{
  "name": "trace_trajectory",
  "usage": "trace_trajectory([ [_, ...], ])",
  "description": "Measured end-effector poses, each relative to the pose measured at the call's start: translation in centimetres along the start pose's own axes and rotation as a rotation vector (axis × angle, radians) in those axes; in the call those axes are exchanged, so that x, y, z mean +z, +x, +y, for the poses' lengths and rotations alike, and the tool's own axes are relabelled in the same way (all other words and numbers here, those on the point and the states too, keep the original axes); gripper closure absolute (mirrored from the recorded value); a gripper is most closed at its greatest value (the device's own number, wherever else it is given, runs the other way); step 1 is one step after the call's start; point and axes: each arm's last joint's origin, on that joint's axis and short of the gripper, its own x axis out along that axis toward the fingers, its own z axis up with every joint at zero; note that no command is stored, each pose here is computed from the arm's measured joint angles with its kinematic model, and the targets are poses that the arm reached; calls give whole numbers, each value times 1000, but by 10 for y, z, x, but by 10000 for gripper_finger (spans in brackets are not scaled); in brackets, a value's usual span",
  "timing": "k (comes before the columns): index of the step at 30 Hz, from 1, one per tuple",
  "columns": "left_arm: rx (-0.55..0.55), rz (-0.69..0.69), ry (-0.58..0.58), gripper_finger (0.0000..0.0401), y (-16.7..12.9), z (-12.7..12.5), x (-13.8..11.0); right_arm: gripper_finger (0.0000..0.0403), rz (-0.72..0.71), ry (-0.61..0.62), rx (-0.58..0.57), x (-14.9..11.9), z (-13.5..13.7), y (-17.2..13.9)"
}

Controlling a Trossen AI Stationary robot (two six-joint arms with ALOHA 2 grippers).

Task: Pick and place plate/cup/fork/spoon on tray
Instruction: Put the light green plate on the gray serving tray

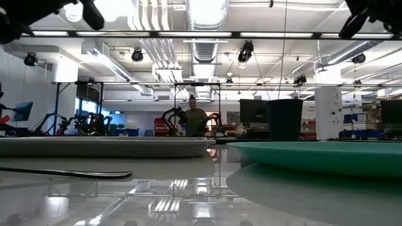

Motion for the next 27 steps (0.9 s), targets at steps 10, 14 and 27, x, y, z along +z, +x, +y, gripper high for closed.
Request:
trace_trajectory([
  [10, 54, 195, -112, 401, 65, 7, -32, 394, 156, -78, -9, 23, 2, 5],
  [14, 89, 269, -149, 401, 83, 6, -52, 394, 164, -78, -9, 23, 2, 5],
  [27, 529, 773, -238, 401, 126, -12, -118, 394, 152, -105, -68, 26, 0, 6],
])
